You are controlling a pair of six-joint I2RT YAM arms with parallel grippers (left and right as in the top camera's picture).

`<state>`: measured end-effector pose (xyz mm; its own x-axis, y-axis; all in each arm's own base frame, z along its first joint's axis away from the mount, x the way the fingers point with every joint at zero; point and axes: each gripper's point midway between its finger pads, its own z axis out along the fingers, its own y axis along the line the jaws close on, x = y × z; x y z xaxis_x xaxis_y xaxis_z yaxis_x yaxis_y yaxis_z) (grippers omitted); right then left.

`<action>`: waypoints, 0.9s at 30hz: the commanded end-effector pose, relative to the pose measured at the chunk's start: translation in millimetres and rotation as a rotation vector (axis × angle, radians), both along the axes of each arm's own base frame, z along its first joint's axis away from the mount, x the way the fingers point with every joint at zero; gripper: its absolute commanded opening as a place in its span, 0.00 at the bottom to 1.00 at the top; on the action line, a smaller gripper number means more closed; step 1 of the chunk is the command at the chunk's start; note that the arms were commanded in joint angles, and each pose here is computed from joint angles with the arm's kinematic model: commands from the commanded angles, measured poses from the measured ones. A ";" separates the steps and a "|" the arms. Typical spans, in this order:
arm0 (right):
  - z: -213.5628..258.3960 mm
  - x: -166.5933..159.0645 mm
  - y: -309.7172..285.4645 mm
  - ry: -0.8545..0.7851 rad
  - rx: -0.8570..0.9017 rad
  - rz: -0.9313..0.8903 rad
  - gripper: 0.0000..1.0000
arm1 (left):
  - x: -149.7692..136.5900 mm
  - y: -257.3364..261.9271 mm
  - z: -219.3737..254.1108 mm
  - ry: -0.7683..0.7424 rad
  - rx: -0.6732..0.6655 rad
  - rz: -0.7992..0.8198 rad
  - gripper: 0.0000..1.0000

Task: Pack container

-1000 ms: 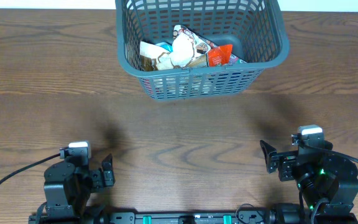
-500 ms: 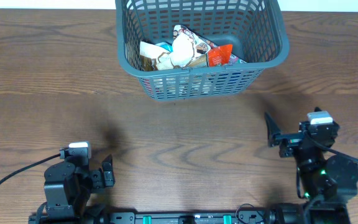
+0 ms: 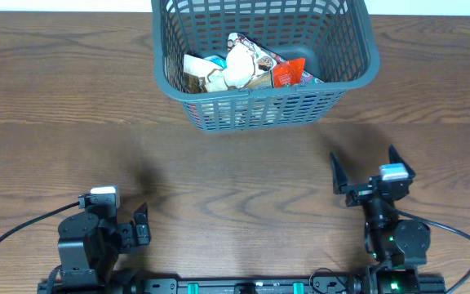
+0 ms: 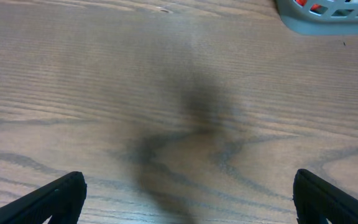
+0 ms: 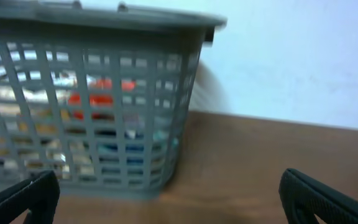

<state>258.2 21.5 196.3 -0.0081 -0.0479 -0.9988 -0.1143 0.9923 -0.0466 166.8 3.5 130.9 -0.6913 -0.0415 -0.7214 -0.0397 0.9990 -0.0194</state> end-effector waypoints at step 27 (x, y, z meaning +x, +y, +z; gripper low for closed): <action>-38.9 -14.2 11.3 0.061 0.022 0.027 0.99 | -0.7 -2.0 -0.1 -0.002 -0.017 0.000 0.99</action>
<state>243.6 37.3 158.8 -0.0610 -0.0494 -0.9969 -0.1746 0.9839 -0.0381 166.8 3.1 131.0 -0.6911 -0.0415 -0.7216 -0.0378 0.9991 -0.0213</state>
